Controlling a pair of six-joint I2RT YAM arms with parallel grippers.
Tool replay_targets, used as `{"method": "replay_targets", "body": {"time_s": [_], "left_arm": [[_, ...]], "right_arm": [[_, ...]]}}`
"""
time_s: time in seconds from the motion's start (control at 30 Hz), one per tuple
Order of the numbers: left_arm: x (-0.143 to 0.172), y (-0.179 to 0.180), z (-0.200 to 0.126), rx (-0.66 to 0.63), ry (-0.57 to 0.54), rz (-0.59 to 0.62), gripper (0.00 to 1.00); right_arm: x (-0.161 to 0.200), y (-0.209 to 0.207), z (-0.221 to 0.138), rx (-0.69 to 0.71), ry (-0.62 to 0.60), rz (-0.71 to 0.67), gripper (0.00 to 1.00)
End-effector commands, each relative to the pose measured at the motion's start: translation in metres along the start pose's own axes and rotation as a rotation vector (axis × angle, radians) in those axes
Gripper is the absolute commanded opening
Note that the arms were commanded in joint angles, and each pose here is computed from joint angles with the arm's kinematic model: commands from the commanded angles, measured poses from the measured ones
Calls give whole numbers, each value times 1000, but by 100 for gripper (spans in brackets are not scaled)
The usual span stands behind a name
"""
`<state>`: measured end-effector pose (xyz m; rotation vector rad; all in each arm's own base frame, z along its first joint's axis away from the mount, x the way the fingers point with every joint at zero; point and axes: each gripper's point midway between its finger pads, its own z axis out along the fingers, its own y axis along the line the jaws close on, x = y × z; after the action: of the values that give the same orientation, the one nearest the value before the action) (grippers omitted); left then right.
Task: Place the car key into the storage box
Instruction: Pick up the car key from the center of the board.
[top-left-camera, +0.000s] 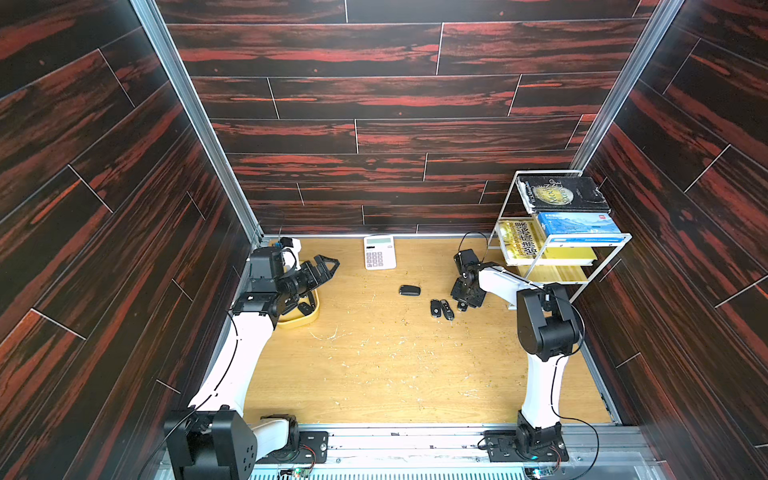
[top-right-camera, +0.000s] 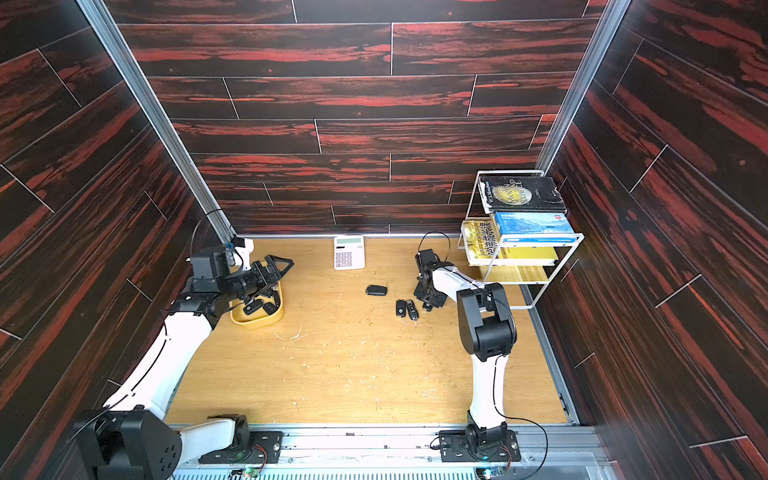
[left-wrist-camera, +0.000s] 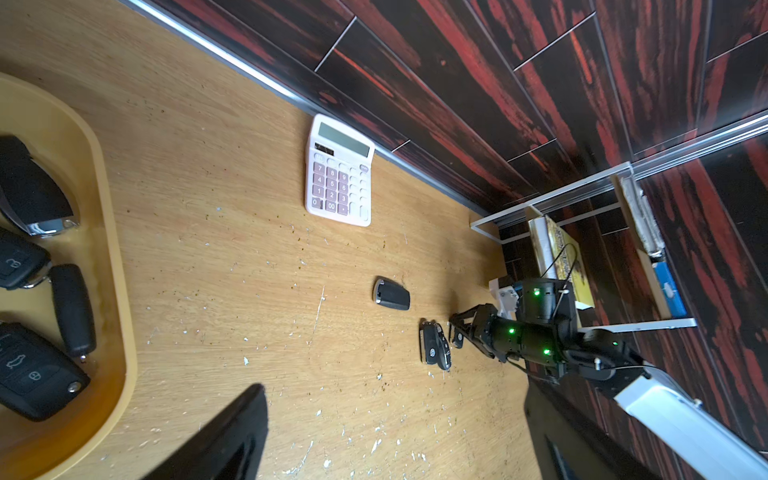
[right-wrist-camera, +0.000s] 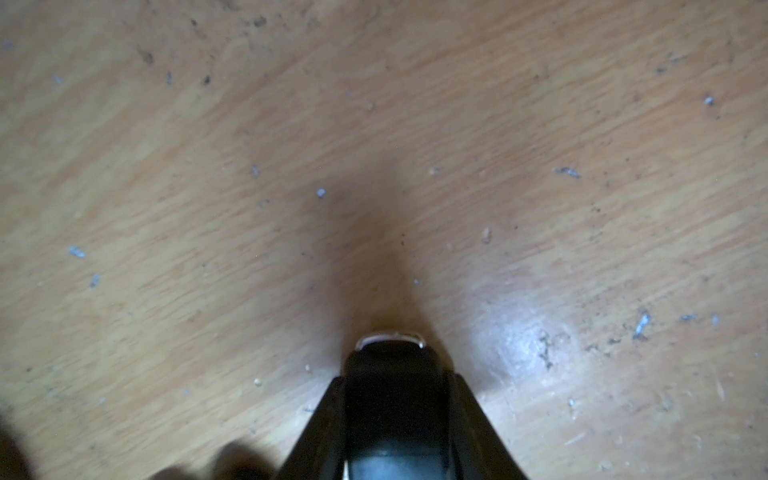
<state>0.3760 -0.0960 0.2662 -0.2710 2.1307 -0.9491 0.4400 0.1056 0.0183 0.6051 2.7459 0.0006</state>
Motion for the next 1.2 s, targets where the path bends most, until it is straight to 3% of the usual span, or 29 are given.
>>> {"method": "replay_targets", "body": {"time_s": [0.0,0.23,0.57,0.73,1.17], "left_arm": [[17,-8,12,4,13,95,100],[45,-32,32,35,-17,166,100],[89,-50,65,188,-100,119,100],[106,-75,74,271,-141,188,100],[124,-118,103,466,-270,185,99]], "right_arm": [[28,0,10,-28,107,-18,33],[26,16,-21,-139,107,-28,34],[22,44,-79,-349,99,-31,34],[17,57,-102,-427,96,-37,34],[20,123,-170,-670,96,-76,34]]}}
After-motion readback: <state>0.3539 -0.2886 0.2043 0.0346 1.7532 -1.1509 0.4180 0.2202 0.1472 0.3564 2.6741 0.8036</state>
